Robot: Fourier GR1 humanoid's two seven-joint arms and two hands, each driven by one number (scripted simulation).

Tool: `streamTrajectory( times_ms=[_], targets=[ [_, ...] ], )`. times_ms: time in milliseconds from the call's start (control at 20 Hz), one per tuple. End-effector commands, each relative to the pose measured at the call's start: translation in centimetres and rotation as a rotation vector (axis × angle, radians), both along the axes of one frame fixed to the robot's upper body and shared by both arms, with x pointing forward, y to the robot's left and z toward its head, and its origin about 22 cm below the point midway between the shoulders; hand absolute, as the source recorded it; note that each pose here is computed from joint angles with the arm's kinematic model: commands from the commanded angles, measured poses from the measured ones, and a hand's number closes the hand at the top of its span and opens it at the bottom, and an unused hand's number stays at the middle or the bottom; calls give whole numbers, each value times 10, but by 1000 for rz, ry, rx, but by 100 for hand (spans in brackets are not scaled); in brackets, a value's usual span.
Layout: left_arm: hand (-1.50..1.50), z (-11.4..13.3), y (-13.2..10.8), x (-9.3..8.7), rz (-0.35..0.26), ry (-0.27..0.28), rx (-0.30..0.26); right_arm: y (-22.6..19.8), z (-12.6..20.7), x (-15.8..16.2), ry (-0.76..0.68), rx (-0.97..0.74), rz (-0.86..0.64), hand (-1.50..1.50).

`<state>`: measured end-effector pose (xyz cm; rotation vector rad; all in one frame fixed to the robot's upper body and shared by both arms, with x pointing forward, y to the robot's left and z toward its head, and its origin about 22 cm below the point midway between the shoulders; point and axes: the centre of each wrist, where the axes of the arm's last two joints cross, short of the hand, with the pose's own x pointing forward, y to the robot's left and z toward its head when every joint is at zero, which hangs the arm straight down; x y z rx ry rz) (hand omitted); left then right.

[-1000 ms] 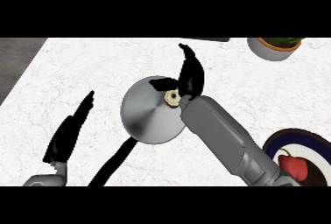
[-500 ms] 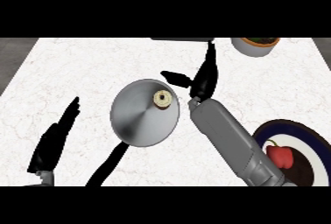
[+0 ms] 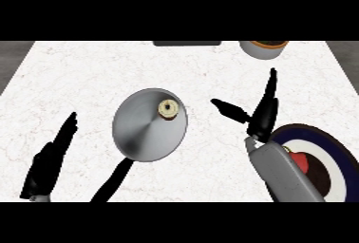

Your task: Pick the cupcake from the plate and place it in the pan

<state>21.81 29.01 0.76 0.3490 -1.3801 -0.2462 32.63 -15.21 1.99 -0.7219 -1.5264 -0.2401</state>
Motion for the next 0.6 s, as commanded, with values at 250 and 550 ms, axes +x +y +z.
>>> streamTrajectory(
  times_ms=[250, 550],
  targets=[
    [0, -3, -11, 10, 17, 7, 1, -78, 8, -97, 3, -44, 38, -150],
    [0, 0, -8, -6, -12, -6, -14, -122, 17, -136, -13, -31, 37, -150]
  ],
)
